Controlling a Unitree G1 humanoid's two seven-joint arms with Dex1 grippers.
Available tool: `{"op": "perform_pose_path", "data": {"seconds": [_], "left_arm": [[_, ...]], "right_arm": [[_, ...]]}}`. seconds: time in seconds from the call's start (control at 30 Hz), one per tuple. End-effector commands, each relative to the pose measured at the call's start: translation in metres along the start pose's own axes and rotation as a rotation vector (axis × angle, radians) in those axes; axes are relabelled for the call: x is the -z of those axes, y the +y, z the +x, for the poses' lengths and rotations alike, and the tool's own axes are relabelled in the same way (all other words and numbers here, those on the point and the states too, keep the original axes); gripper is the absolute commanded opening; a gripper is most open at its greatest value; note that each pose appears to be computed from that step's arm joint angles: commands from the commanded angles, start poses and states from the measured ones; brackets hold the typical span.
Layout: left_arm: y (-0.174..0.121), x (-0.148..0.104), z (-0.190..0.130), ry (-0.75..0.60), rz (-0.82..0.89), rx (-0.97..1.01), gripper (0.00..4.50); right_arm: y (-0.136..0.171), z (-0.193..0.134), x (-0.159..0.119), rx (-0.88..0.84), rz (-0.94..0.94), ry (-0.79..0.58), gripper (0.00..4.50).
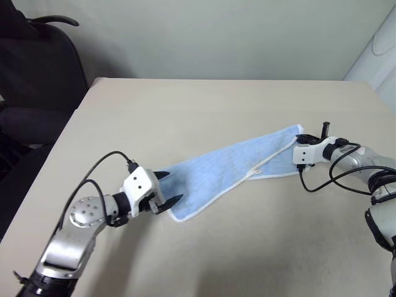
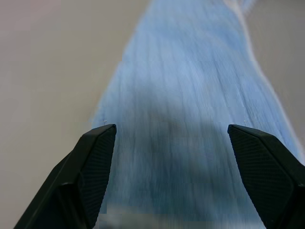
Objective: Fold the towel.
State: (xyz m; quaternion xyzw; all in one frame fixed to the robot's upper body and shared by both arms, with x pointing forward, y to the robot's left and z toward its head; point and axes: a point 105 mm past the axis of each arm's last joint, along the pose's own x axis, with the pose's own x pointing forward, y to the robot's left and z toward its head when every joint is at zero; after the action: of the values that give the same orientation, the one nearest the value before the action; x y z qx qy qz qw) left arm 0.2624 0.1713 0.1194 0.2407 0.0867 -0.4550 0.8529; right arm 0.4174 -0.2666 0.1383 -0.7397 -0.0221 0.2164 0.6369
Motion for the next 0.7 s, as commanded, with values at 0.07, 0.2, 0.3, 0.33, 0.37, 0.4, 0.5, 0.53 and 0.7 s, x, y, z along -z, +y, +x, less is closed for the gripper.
{"op": "perform_pose_path", "data": {"seconds": [0.07,0.2,0.3,0.33,0.37,0.4,0.5,0.53,0.7], "left_arm": [[-0.012,-0.009,-0.017,0.009,0.066,0.234,4.49],[-0.023,-0.003,-0.013,0.061,0.142,0.355,4.49],[-0.031,0.005,-0.003,0.094,0.173,0.417,4.49],[-0.032,0.006,0.002,0.097,0.174,0.425,4.49],[-0.032,0.008,0.006,0.102,0.179,0.429,4.49],[-0.032,0.009,0.008,0.106,0.181,0.431,4.49],[-0.029,0.016,0.023,0.129,0.216,0.416,4.49],[-0.029,0.016,0.027,0.123,0.220,0.411,4.49],[-0.027,0.019,0.036,0.107,0.221,0.395,3.89]], "right_arm": [[-0.012,-0.002,-0.001,0.073,0.037,-0.008,0.00],[-0.011,-0.002,-0.003,0.091,0.056,-0.016,0.00],[-0.009,-0.003,-0.003,0.101,0.070,-0.020,0.00],[-0.009,-0.004,-0.003,0.105,0.076,-0.021,0.00],[-0.008,-0.005,-0.003,0.109,0.082,-0.021,0.00],[-0.008,-0.005,-0.003,0.111,0.085,-0.022,0.00],[-0.004,-0.008,-0.004,0.113,0.102,-0.034,0.00],[-0.003,-0.009,-0.004,0.113,0.107,-0.037,0.00],[0.001,-0.012,-0.005,0.107,0.116,-0.045,0.00]]}}
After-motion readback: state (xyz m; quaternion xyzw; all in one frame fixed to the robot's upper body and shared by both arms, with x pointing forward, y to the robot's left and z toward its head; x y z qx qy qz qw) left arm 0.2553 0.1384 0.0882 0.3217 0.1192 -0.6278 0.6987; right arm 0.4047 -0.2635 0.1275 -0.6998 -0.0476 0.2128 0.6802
